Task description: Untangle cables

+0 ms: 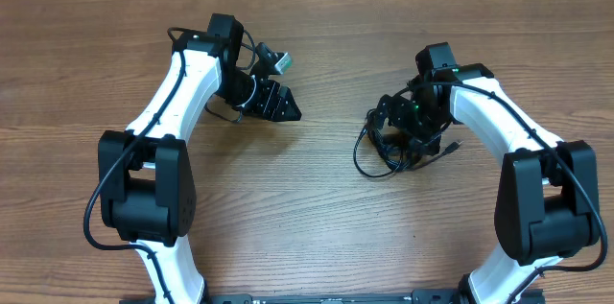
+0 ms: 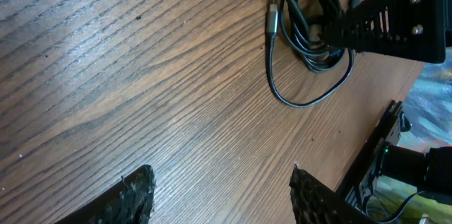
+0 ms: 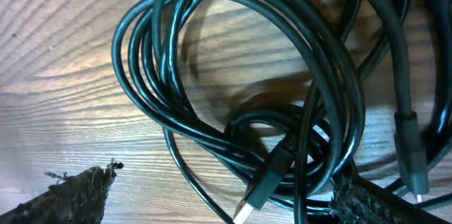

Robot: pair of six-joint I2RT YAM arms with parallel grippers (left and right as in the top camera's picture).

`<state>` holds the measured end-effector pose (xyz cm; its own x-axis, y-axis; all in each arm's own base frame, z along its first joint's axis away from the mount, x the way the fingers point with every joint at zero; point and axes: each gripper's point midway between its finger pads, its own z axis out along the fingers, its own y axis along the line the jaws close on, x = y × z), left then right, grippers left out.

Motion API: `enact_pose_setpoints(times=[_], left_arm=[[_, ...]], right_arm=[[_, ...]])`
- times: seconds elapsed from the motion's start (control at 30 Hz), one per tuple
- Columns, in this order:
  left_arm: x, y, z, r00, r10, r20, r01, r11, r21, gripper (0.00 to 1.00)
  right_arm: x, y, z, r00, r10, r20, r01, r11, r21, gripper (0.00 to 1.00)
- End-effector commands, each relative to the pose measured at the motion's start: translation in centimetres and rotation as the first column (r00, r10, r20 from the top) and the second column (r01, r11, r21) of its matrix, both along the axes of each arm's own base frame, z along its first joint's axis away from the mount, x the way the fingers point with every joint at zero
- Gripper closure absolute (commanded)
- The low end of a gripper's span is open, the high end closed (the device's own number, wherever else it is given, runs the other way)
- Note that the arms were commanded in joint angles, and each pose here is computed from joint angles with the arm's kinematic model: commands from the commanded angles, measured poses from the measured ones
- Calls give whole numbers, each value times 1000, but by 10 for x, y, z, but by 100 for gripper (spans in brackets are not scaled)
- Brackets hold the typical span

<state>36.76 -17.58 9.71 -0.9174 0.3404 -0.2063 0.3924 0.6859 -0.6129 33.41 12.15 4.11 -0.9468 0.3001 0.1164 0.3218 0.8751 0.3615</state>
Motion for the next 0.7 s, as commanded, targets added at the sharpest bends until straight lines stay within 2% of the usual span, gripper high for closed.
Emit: enact_pose_setpoints(times=[0.0, 0.1, 0.27, 0.33, 0.67], left_arm=[[0, -1, -2, 1000, 2, -5, -2, 1000, 3, 39], [-1, -1, -2, 1000, 2, -9, -2, 1000, 4, 39], [-3, 0, -2, 1000, 2, -17, -2, 1000, 5, 39], [-3, 0, -2, 1000, 2, -21, -2, 1000, 6, 39], [-4, 0, -2, 1000, 2, -26, -2, 1000, 7, 39]], right_arm=[[11, 4, 10, 999, 5, 46, -6, 1000, 17, 0], [12, 9, 16, 993, 83, 78, -87, 995, 47, 0], [20, 8, 52, 989, 119, 91, -123, 992, 39, 0], [24, 1, 60, 989, 118, 94, -118, 993, -6, 0], [19, -33, 34, 997, 51, 54, -39, 978, -203, 0]])
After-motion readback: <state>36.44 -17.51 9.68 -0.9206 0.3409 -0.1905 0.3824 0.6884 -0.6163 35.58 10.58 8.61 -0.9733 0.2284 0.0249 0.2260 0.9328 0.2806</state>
